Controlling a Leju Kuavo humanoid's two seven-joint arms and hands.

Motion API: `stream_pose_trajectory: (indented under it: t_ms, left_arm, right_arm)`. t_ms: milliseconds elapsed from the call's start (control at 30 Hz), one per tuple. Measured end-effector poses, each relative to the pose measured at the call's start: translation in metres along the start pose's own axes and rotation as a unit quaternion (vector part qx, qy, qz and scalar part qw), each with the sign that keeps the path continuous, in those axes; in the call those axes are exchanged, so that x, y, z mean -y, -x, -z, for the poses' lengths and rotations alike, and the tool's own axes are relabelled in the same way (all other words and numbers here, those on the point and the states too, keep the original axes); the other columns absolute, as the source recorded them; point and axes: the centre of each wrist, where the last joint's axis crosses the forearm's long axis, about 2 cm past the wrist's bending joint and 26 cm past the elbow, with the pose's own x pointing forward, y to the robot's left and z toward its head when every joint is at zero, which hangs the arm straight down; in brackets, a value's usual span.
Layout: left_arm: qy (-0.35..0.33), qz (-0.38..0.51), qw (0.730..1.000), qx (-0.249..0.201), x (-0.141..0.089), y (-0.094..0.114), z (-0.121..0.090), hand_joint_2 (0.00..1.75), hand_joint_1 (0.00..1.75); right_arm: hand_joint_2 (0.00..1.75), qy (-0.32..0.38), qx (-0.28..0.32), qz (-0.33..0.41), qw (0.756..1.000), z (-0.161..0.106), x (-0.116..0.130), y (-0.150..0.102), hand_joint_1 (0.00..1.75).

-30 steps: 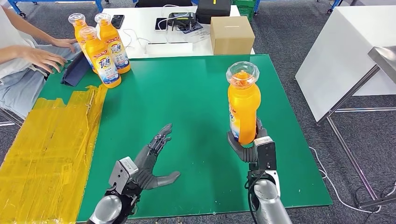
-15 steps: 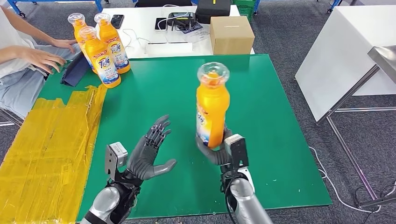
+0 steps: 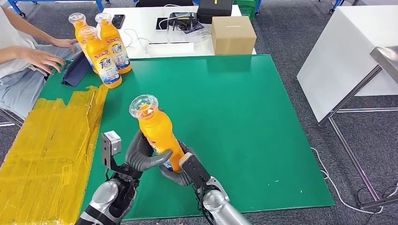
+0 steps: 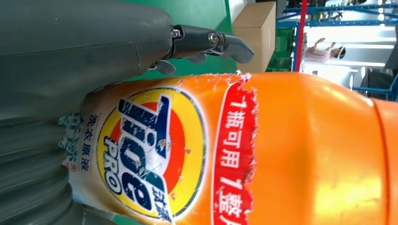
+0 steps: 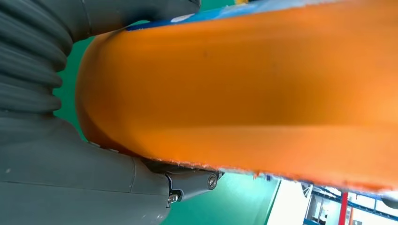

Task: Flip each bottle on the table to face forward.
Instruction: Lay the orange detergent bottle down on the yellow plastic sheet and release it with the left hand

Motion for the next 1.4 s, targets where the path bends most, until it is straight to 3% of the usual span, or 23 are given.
stream_pose_trajectory:
  t_ms: [800,833,933,967,1400]
  left_arm:
    - [-0.018,0.001,1.000,-0.008,-0.0045,0.0027,-0.0013,1.75,0.00]
    - [-0.021,0.002,1.000,-0.009,-0.0048,0.0028,-0.0014,1.75,0.14]
    - [-0.034,0.007,0.999,-0.009,-0.0063,0.0036,-0.0018,1.75,1.44]
    - [-0.038,0.009,0.999,-0.008,-0.0068,0.0038,-0.0019,1.75,1.75]
    - [-0.049,0.014,0.999,-0.003,-0.0073,0.0040,-0.0012,1.75,1.75]
  right_arm:
    - [1.75,-0.011,-0.011,-0.031,0.999,-0.0006,-0.0026,0.0052,1.75]
    - [1.75,-0.012,-0.011,-0.032,0.999,-0.0006,-0.0028,0.0052,1.75]
    - [1.75,-0.012,-0.012,-0.033,0.999,-0.0009,-0.0034,0.0056,1.75]
    - [1.75,-0.012,-0.013,-0.033,0.999,-0.0010,-0.0035,0.0058,1.75]
    - [1.75,0.004,-0.014,-0.035,0.999,-0.0018,-0.0008,0.0070,1.75]
